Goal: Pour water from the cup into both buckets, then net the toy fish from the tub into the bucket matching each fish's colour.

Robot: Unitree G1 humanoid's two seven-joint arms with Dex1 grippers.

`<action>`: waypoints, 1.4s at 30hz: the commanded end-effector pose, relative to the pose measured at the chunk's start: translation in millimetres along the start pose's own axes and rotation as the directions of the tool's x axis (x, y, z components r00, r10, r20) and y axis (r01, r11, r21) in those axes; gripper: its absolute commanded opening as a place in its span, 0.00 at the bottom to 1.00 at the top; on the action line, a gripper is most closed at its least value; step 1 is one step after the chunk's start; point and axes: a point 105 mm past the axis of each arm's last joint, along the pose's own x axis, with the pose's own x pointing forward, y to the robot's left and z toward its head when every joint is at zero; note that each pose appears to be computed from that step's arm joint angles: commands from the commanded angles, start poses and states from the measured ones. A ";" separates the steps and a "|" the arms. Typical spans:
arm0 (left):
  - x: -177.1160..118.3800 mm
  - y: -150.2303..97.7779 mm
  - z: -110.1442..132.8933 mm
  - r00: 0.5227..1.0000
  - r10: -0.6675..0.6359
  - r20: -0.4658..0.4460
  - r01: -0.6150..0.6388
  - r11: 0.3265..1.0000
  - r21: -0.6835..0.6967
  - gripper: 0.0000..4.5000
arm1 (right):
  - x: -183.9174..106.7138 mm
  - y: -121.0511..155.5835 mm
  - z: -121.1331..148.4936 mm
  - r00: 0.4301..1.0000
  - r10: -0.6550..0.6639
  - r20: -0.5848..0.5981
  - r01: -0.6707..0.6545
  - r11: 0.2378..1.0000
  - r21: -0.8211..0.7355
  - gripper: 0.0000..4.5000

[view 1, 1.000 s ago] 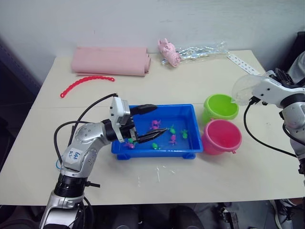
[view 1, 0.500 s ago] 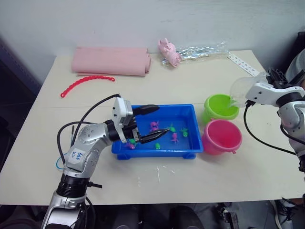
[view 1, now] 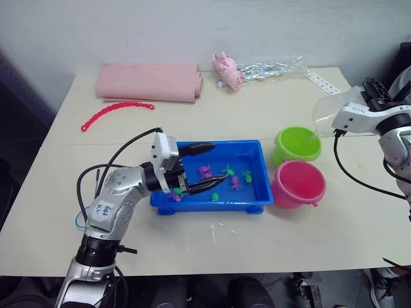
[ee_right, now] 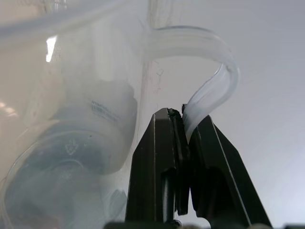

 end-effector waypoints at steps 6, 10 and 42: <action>1.7 -4.8 10.0 0.999 -0.017 0.030 0.016 0.999 0.052 1.00 | 1.6 -29.8 -4.0 0.994 -0.108 0.025 0.109 0.993 -0.045 0.00; 1.8 -4.5 10.2 0.999 -0.017 0.032 0.016 0.998 0.053 1.00 | 0.9 -27.6 -7.4 0.995 -0.100 0.014 0.100 0.994 -0.035 0.00; -10.6 -26.7 35.0 0.965 -0.261 0.031 0.260 0.964 0.050 1.00 | -81.7 72.8 -75.0 0.923 0.306 -0.232 0.274 -0.100 0.956 0.00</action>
